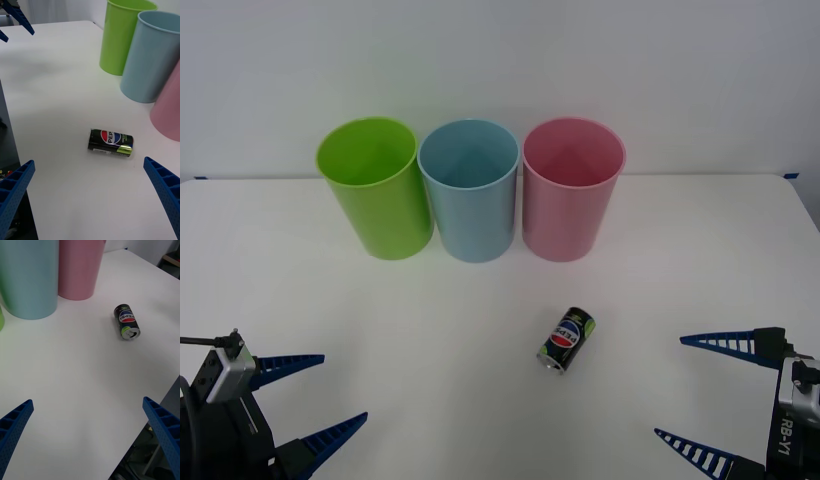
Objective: Put cans in the blue bin and PET bottles in the pink bin and trash in the green bin.
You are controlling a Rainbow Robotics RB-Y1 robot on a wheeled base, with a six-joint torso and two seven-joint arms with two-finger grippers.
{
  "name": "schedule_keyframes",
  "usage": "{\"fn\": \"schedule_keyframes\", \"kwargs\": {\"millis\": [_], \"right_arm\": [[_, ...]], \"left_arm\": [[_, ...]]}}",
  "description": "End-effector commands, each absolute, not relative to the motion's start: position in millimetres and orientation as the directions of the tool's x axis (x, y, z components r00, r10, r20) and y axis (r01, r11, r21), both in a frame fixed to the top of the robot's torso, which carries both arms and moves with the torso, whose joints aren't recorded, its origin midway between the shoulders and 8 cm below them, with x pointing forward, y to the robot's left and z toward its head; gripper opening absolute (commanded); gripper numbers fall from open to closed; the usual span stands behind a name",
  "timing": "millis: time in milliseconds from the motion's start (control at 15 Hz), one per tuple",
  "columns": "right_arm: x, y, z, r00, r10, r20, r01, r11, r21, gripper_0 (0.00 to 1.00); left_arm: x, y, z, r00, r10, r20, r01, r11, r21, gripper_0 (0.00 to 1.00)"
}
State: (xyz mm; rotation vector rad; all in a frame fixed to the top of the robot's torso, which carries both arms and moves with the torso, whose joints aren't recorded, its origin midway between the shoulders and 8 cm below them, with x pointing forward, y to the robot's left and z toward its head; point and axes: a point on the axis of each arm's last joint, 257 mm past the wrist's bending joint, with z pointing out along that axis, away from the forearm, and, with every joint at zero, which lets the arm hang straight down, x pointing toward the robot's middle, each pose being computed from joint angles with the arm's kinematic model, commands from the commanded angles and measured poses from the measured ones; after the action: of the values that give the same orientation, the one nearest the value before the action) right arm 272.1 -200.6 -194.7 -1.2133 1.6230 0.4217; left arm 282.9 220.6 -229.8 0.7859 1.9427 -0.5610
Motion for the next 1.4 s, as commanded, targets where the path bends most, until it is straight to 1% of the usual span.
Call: {"fn": "schedule_keyframes", "kwargs": {"millis": [67,267,400,533,667,800,1000,1267,1400], "right_arm": [[272,-201,-195,0.03,-0.501,-0.865,-0.859,0.431,-0.279,1.0],[272,-201,-195,0.03,-0.501,-0.865,-0.859,0.431,-0.279,1.0],[272,-201,-195,0.03,-0.501,-0.865,-0.859,0.431,-0.279,1.0],[272,-201,-195,0.03,-0.501,-0.865,-0.859,0.431,-0.279,1.0],[272,-201,-195,0.03,-0.501,-0.865,-0.859,0.431,-0.279,1.0],[272,-201,-195,0.03,-0.501,-0.865,-0.859,0.431,-0.279,1.0],[272,-201,-195,0.03,-0.501,-0.865,-0.859,0.431,-0.279,1.0],[272,-201,-195,0.03,-0.501,-0.865,-0.859,0.431,-0.279,1.0],[272,-201,-195,0.03,-0.501,-0.865,-0.859,0.431,-0.279,1.0]], "left_arm": [[283,221,-230,-0.358,0.294,-0.886,0.721,0.69,-0.063,1.0],[283,226,-220,-0.325,0.363,-0.874,0.73,0.683,0.012,1.0],[279,224,-217,-0.319,0.387,-0.865,0.735,0.678,0.031,1.0],[276,212,-218,-0.347,0.377,-0.859,0.743,0.669,-0.006,1.0],[279,201,-221,-0.347,0.375,-0.86,0.734,0.679,0.0,1.0],[286,190,-223,-0.335,0.381,-0.862,0.725,0.689,0.024,1.0],[289,164,-225,-0.343,0.377,-0.86,0.749,0.663,-0.008,1.0],[288,151,-225,-0.356,0.462,-0.812,0.783,0.622,0.01,1.0],[288,152,-227,-0.342,0.533,-0.774,0.802,0.595,0.055,1.0]]}}
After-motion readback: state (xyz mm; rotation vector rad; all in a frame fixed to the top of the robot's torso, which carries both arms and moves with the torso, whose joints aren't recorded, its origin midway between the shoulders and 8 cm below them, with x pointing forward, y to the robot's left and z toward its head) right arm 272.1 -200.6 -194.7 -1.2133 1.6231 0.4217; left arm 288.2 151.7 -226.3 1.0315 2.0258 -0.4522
